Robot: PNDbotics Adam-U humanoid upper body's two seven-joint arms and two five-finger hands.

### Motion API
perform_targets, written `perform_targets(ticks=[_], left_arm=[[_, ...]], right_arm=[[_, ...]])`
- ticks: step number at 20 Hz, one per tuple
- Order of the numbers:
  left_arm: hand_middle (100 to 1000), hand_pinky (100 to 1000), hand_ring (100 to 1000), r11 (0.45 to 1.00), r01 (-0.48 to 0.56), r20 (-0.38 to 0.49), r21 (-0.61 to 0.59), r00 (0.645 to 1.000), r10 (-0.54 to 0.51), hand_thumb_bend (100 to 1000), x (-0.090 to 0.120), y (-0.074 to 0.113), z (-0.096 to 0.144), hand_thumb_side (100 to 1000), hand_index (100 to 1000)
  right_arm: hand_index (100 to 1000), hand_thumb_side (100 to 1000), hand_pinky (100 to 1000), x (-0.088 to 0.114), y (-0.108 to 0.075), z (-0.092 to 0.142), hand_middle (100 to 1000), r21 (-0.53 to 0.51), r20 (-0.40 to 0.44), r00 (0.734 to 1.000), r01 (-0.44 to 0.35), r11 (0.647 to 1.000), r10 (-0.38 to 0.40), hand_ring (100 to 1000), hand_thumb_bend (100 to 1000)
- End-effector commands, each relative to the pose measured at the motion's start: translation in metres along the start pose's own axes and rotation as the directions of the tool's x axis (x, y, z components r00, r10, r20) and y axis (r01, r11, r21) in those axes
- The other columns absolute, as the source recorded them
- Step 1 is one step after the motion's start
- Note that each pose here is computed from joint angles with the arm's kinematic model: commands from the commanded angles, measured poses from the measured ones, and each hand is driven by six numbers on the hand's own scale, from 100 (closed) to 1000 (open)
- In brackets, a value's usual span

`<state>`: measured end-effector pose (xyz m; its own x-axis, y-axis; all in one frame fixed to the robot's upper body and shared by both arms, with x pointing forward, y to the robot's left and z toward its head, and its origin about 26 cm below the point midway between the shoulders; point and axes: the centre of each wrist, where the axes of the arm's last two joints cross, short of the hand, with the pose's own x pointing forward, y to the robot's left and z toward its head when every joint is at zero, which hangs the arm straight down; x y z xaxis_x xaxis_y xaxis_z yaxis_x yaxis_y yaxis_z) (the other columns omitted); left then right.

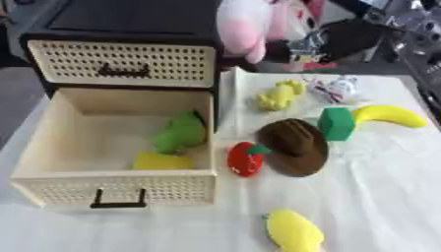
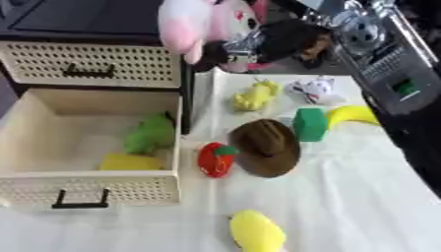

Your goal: Pick up objects from table and place into drawer.

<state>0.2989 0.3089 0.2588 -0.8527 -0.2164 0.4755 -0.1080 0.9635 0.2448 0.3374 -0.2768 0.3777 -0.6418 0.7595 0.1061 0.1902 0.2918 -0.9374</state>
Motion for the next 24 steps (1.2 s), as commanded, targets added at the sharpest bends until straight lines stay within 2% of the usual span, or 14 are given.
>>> perform_targets(ticks=[1, 10, 15, 24], left_arm=[[642, 564, 729, 1.000, 0.007, 0.030, -0.014, 1.000, -0.006, 100, 0.006, 0.002, -0.006, 1000, 890], [641, 564, 728, 1.000, -0.011, 0.039, -0.008, 0.999, 0.011, 100, 0.007, -0.001, -0.009, 1000, 890], [641, 565, 729, 1.000, -0.019, 0.041, -0.008, 0.999, 0.019, 100, 0.007, -0.002, -0.009, 1000, 891], [640, 565, 728, 1.000, -0.029, 0.042, -0.008, 0.999, 0.030, 100, 0.007, -0.003, -0.010, 1000, 890]], right_arm=[[540, 680, 575, -0.004, -0.005, -0.009, 403, -0.019, -0.017, 1.000, -0.003, 1.000, 0.003, 557, 694], [531, 700, 568, -0.006, 0.006, -0.039, 392, -0.060, -0.029, 0.997, 0.072, 0.996, -0.073, 545, 686], [530, 693, 564, -0.003, 0.019, -0.052, 391, -0.068, -0.041, 0.997, 0.060, 0.996, -0.063, 542, 689], [528, 665, 563, -0.002, 0.046, -0.068, 389, -0.007, -0.053, 0.997, 0.047, 0.999, -0.048, 540, 697]])
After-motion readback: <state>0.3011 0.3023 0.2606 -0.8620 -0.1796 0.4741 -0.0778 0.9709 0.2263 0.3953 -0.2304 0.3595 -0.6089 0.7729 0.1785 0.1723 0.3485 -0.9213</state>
